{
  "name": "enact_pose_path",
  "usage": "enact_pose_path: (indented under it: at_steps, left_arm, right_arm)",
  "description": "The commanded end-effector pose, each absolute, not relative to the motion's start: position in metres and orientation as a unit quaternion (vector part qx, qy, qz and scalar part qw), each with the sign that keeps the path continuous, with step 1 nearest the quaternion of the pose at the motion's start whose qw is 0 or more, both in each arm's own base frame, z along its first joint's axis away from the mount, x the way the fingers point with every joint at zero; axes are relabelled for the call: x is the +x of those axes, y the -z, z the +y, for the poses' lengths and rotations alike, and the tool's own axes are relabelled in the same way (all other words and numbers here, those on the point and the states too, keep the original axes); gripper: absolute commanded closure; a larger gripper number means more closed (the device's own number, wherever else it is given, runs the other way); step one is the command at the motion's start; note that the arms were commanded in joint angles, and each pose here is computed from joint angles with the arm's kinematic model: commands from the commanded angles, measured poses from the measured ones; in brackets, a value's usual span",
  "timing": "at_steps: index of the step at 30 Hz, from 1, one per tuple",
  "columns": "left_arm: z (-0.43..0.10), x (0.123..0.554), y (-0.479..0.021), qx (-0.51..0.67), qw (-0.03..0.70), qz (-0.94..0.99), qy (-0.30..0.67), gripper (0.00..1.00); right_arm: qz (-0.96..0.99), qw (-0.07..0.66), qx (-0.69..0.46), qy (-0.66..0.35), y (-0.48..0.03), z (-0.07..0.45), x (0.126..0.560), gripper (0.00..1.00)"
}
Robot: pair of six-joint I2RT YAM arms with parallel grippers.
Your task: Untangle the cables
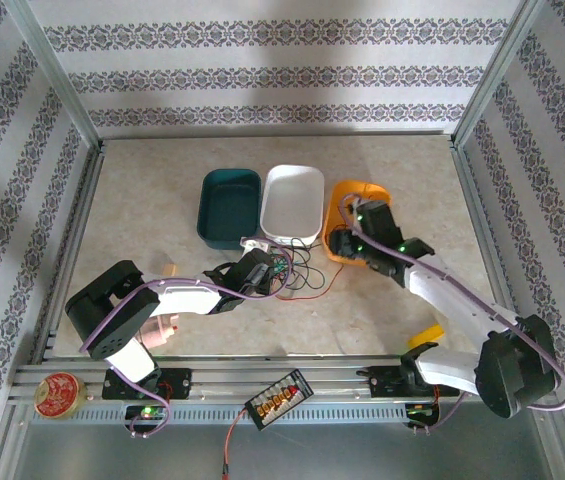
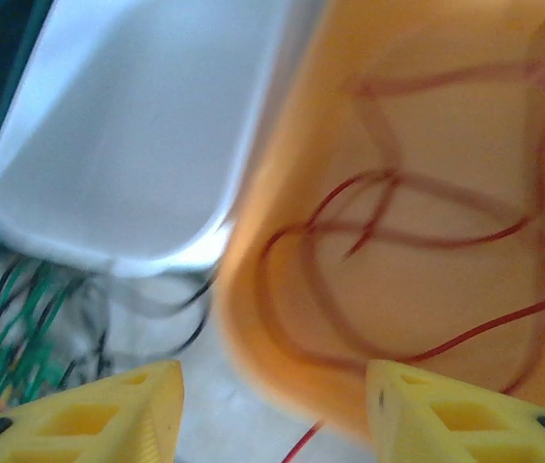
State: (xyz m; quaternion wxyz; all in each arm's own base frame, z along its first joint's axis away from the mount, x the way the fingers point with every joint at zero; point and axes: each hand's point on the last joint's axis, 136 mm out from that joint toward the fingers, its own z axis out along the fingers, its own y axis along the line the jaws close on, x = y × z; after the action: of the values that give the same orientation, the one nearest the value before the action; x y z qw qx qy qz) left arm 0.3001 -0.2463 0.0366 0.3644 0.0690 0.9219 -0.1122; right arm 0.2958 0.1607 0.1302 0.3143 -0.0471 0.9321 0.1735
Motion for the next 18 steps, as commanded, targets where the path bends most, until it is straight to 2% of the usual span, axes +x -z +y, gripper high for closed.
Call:
enact_pose_path:
  at_steps: [1, 5, 18]
  left_arm:
    - [-0.244, 0.302, -0.034, 0.074, 0.361, 0.925, 0.093, 1.00]
    - [-0.243, 0.302, -0.034, 0.077, 0.360, 0.926, 0.088, 1.00]
    - [-0.243, 0.302, -0.032, 0.072, 0.361, 0.926, 0.089, 1.00]
  right_arm:
    - [0.939, 0.254, -0.100, -0.209, -0.107, 0.186, 0.258, 0.48]
    - [0.948, 0.222, -0.113, -0.199, -0.086, 0.188, 0.240, 0.47]
    - [0.968, 0.172, -0.102, -0.152, -0.045, 0.186, 0.231, 0.45]
